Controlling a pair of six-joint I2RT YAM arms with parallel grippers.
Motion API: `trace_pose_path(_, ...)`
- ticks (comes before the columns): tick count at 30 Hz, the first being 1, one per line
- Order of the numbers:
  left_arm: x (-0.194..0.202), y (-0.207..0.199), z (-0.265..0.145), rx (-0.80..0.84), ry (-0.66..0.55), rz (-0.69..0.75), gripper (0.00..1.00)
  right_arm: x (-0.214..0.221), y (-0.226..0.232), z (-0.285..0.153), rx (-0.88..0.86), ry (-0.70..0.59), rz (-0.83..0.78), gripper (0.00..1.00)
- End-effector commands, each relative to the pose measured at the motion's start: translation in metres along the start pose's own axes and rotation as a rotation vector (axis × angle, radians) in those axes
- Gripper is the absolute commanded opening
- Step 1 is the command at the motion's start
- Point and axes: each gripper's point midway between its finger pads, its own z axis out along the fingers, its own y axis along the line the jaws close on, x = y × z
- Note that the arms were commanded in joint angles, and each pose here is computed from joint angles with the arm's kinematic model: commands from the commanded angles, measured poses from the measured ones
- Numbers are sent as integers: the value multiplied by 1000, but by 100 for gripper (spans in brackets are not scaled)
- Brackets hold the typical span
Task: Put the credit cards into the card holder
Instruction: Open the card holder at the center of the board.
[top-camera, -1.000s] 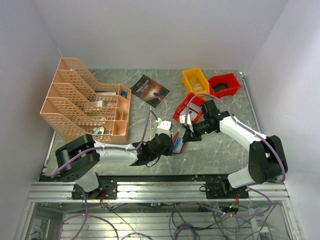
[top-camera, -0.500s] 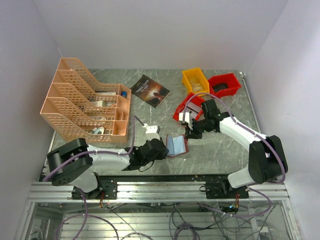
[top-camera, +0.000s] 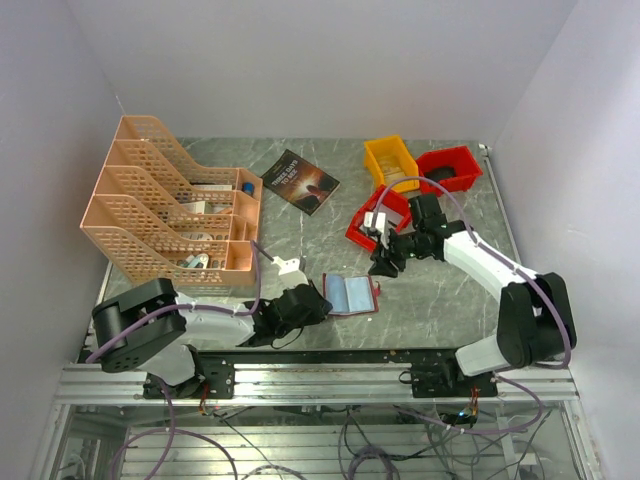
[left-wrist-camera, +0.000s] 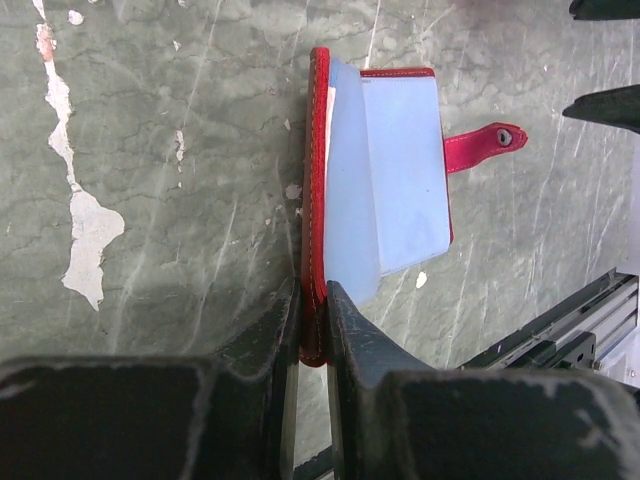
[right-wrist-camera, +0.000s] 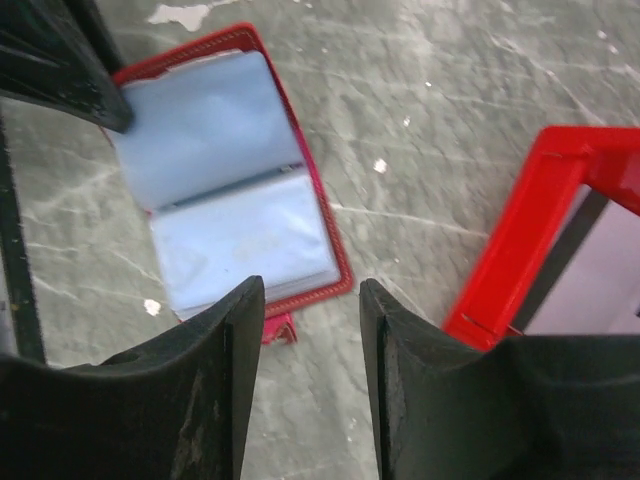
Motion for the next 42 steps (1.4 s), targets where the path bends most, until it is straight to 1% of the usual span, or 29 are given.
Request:
trace_pose_path(1,-4,7,4,-19,-44,-19,7,-11,19,9,-131,-22,71,38)
trace_pose_path(3,-3,13,4,-30,-50,-15,7,3,15,15,-114,62,76,28)
trace_pose_path(5,-3,20,5,-51,-61,-12,7,13,14,20,-115,117,95,19)
trace_pose_path(7,-3,24,5,-61,-68,-5,7,23,15,24,-128,166,115,11)
trace_pose_path(9,-2,26,7,-71,-65,8,7,35,18,28,-141,216,140,7)
trace_pose_path(11,-1,24,9,-68,-58,25,11,40,17,31,-135,245,147,6)
trace_pose_path(14,-2,25,8,-80,-61,35,29,46,20,35,-144,273,152,5)
trace_pose_path(15,-4,25,7,-84,-67,34,37,40,15,37,-137,270,140,5)
trace_pose_path(17,-9,27,3,-92,-82,41,48,42,17,41,-145,289,140,5)
trace_pose_path(20,-19,22,-4,-95,-105,62,58,45,18,45,-150,308,142,5)
trace_pose_path(21,-23,20,-7,-95,-111,73,59,44,18,46,-150,307,139,5)
trace_pose_path(26,-48,5,-27,-77,-155,139,59,38,18,49,-145,289,145,7)
trace_pose_path(29,-62,-15,-41,-17,-172,166,57,34,19,50,-156,272,153,8)
trace_pose_path(31,-67,-38,-48,66,-166,179,55,32,20,51,-164,260,161,8)
trace_pose_path(34,-63,-67,-48,177,-130,188,52,28,22,54,-178,244,176,9)
trace_pose_path(36,-55,-80,-41,218,-97,196,51,26,23,56,-190,237,192,9)
trace_pose_path(40,-35,-92,-20,223,-35,243,53,25,24,60,-205,228,221,10)
trace_pose_path(42,-27,-92,-9,204,-12,274,57,24,25,61,-211,220,230,10)
